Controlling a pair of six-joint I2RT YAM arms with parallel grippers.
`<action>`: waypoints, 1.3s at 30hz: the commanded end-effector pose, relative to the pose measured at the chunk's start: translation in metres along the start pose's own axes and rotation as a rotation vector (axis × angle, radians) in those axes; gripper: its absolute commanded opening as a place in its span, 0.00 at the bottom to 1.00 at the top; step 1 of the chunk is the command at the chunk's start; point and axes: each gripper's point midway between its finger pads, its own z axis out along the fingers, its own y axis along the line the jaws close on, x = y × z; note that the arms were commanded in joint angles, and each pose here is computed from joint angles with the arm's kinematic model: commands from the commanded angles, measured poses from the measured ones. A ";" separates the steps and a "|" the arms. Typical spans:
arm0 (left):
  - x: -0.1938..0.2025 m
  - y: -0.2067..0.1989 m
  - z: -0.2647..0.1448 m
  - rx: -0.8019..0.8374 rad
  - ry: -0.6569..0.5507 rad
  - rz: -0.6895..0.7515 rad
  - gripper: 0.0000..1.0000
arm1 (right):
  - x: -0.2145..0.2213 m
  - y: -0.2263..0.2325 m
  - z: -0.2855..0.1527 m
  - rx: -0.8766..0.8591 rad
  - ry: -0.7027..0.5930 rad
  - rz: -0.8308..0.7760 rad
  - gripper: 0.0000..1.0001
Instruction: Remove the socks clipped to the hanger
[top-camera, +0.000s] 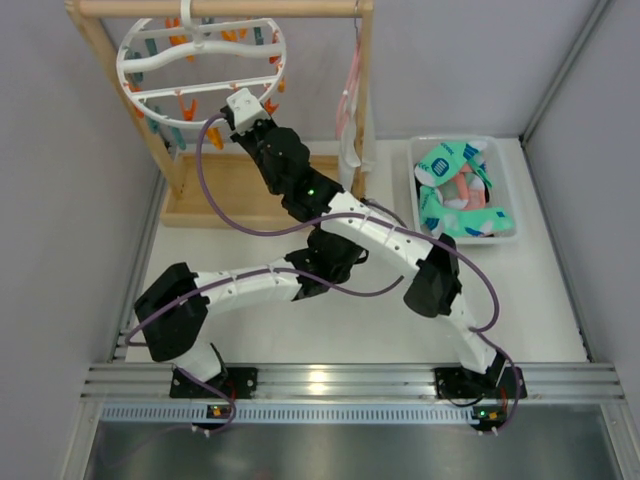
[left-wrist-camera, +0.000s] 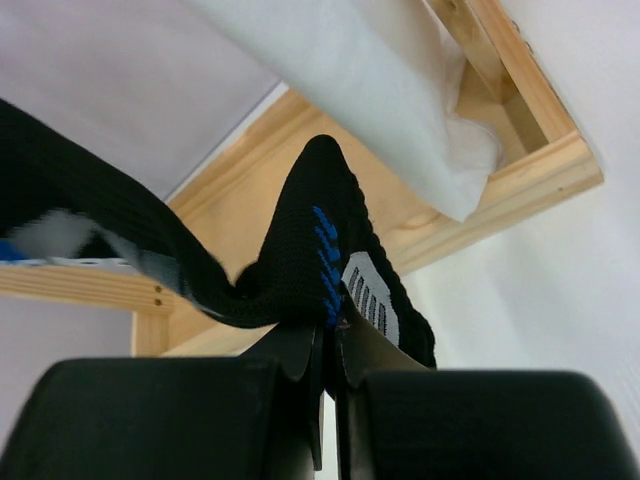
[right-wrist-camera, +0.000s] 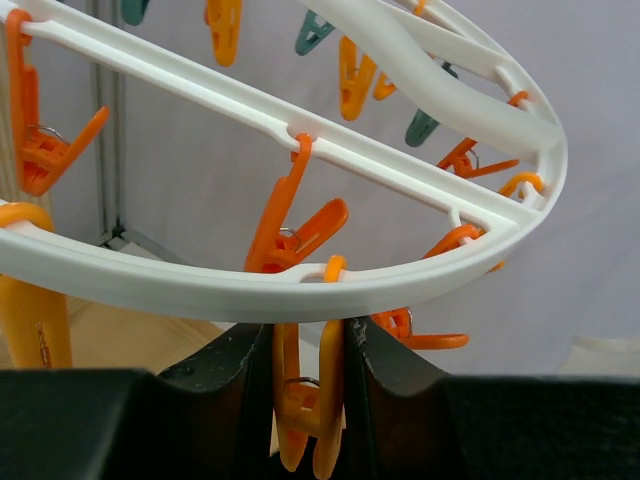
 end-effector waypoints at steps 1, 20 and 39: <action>-0.002 0.004 -0.008 0.026 -0.039 -0.171 0.00 | -0.061 -0.015 -0.012 -0.017 -0.130 0.127 0.00; 0.000 0.029 -0.063 0.190 -0.124 -0.564 0.00 | -0.077 -0.015 -0.044 -0.153 -0.120 0.213 0.51; 0.007 0.040 -0.144 0.557 -0.185 -0.832 0.00 | -0.073 -0.055 -0.179 -0.338 0.027 0.320 0.99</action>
